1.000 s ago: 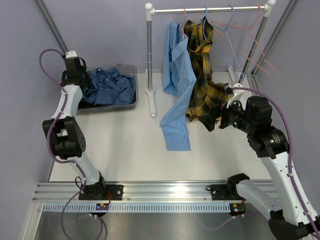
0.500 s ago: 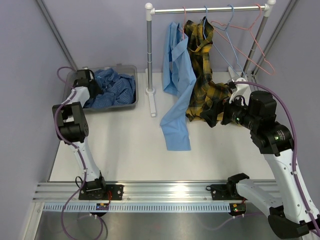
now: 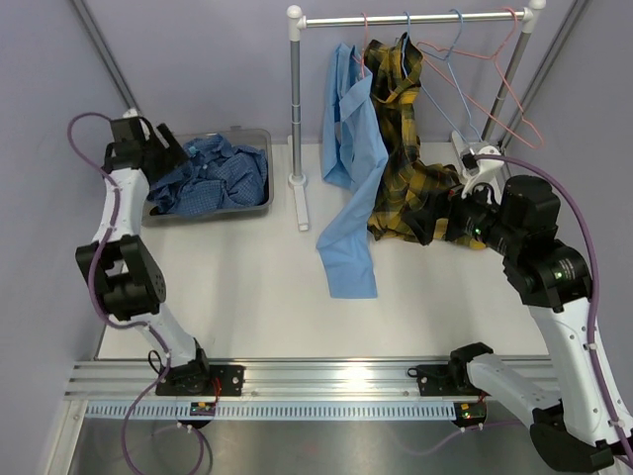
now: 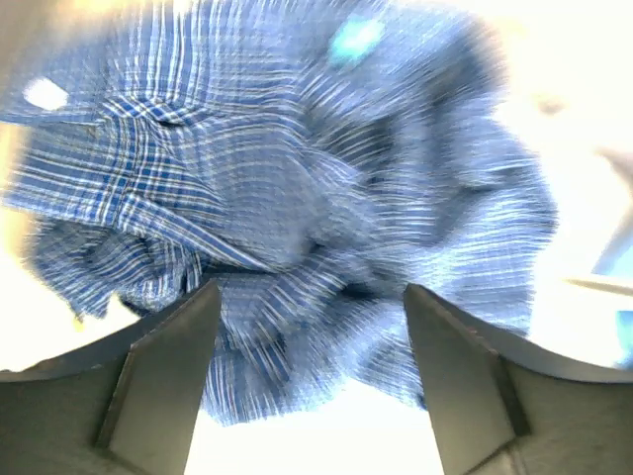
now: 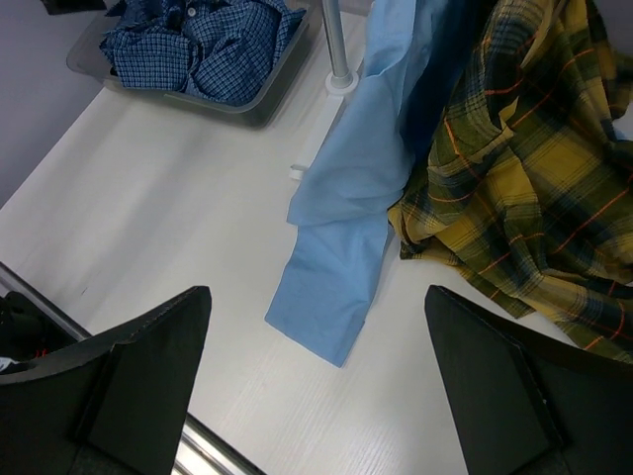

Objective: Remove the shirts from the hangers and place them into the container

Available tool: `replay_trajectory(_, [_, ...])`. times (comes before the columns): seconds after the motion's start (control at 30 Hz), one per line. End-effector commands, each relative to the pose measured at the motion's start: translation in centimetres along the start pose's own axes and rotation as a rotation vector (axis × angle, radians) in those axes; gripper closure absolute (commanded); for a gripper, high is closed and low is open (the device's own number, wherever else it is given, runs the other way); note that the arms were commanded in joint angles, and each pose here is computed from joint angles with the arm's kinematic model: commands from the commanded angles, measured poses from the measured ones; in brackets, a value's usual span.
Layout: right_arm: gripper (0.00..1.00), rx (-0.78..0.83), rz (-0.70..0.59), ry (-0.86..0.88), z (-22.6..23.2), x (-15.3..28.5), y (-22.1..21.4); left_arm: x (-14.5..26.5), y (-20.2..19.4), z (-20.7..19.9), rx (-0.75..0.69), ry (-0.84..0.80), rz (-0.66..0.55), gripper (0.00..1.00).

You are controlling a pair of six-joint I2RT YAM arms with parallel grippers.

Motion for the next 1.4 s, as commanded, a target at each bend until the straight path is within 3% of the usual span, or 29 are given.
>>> replay_trajectory(0.0, [0.01,0.048,-0.085,-0.024,0.5,2.2,2.3,11.1,7.1,-3.6,-0.111,-0.072,-0.246,0.13])
replay_trajectory(0.1, [0.0,0.036,-0.135,-0.104,-0.4,3.5,3.2,15.5,6.8,-4.2,-0.16,-0.089,-0.281,0.01])
replay_trajectory(0.13, [0.01,0.037,-0.168,-0.158,-0.9,4.5,3.9,18.8,7.0,-4.6,-0.18,-0.097,-0.334,0.01])
replay_trajectory(0.2, [0.0,0.038,-0.216,-0.241,-1.9,5.8,4.9,21.0,5.3,-4.2,-0.208,-0.09,-0.333,0.01])
replay_trajectory(0.23, [0.01,0.034,-0.241,-0.275,-2.3,6.7,5.3,24.8,5.1,-4.7,-0.225,-0.11,-0.408,0.01])
replay_trajectory(0.33, [0.0,0.001,-0.328,-0.407,-3.8,9.1,6.7,30.7,3.3,-4.7,-0.257,-0.12,-0.523,0.01])
replay_trajectory(0.57, [0.0,0.011,-0.456,-0.514,-4.4,12.4,9.5,39.6,-1.4,-5.0,-0.364,-0.156,-0.632,0.01])
replay_trajectory(0.67, [0.0,0.035,-0.491,-0.522,-4.3,13.5,10.0,41.0,-3.3,-4.6,-0.395,-0.171,-0.631,0.01])
replay_trajectory(1.0, [0.0,0.083,-0.647,-0.537,-3.9,18.5,10.2,41.6,-6.0,-3.4,-0.299,-0.201,-0.626,0.01])
replay_trajectory(1.37, [0.01,0.113,-0.673,-0.534,-3.6,20.0,10.2,42.4,-6.7,-2.3,-0.258,-0.188,-0.644,0.01])
Point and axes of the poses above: each gripper's point midway between its finger pads, its own x axis back along the fingers, its own z axis along the line the jaws close on, y = z × x, the point moved 1 cm from there along x, back along the fingers, and after that the axes turned 5 degrees about -x, right-handed, at the moved point
